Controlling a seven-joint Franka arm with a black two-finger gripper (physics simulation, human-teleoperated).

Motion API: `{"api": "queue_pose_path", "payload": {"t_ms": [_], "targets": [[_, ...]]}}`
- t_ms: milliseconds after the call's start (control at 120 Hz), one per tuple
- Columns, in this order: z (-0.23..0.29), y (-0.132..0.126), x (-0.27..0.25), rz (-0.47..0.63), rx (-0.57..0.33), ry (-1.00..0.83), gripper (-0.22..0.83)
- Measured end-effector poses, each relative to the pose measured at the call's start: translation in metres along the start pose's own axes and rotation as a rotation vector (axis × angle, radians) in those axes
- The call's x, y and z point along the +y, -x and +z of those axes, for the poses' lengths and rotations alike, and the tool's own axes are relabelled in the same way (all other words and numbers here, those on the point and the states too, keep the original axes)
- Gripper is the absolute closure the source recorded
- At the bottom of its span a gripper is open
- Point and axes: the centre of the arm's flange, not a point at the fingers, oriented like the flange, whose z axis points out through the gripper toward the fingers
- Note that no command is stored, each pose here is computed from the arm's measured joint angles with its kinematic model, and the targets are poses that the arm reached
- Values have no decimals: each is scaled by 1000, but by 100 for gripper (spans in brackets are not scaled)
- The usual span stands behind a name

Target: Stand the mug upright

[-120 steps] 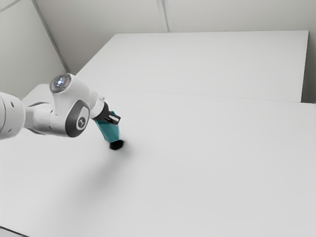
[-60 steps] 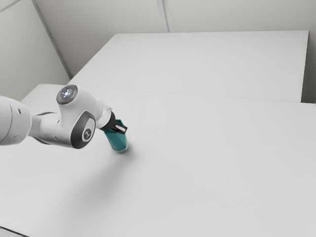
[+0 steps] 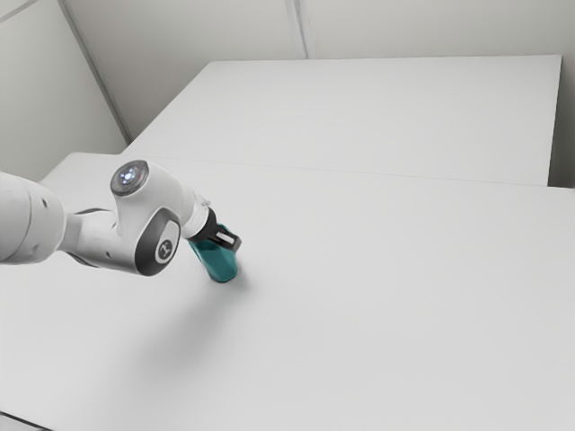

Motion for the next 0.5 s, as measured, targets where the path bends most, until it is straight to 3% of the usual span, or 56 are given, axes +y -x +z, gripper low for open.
{"api": "queue_pose_path", "payload": {"t_ms": [92,200,383,500], "targets": [[-7,4,-1,8,-12,5,31],[-23,9,3,8,-29,21,18],[-58,18,11,5,-32,48,8],[-91,50,17,5,-35,53,4]]}}
